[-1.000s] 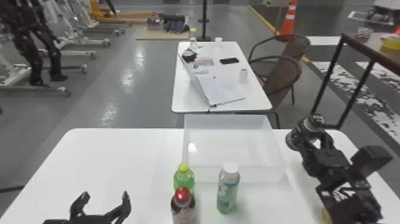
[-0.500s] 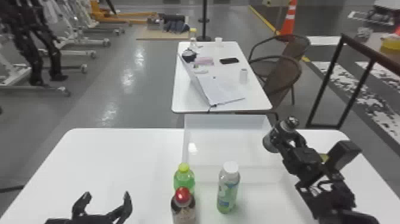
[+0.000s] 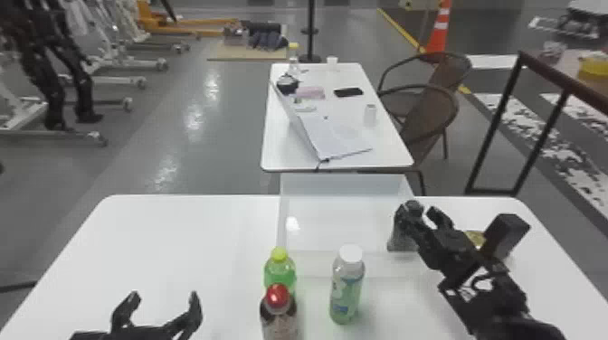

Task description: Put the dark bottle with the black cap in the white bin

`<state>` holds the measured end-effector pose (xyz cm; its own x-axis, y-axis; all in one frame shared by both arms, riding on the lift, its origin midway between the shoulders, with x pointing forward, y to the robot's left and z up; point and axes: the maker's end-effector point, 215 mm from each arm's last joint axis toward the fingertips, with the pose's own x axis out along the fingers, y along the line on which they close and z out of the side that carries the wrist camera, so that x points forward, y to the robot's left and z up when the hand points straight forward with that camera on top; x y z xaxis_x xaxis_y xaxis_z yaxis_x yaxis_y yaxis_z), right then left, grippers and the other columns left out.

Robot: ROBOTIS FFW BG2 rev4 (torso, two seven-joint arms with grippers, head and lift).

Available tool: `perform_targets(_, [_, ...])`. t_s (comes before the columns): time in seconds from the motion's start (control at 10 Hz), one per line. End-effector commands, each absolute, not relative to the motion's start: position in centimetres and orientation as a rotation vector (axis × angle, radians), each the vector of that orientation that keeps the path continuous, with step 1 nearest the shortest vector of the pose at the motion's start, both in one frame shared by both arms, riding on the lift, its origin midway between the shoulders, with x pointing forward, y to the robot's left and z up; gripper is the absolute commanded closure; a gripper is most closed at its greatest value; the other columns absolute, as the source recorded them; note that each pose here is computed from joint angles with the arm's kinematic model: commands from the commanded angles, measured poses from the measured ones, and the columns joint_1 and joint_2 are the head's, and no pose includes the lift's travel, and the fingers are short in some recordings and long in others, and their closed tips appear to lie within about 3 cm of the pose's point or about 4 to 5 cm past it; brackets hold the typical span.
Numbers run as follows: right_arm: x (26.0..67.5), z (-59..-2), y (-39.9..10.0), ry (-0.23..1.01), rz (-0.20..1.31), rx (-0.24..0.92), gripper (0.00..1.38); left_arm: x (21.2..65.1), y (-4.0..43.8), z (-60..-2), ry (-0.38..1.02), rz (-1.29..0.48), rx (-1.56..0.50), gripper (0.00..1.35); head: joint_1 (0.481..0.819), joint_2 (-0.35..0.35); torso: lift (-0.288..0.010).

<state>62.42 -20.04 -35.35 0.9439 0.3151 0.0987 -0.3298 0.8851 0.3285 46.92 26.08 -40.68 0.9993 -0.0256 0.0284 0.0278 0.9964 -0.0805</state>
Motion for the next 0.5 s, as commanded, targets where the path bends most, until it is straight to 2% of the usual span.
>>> perform_targets(0.0, [62.3, -34.7, -19.8, -0.055, 0.343, 0.335, 0.30, 46.9, 26.0, -40.7, -0.027, -0.026, -0.084, 0.17, 0.549, 0.000, -0.100])
perform_targets(0.2, [61.7, -32.4, -19.3, -0.099, 0.348, 0.309, 0.24, 46.9, 26.0, -40.6, -0.030, -0.026, -0.084, 0.17, 0.549, 0.000, -0.100])
perform_targets(0.4, [58.9, -28.7, -20.3, -0.167, 0.263, 0.233, 0.24, 46.9, 26.0, -40.5, -0.033, -0.025, -0.083, 0.17, 0.549, 0.000, -0.100])
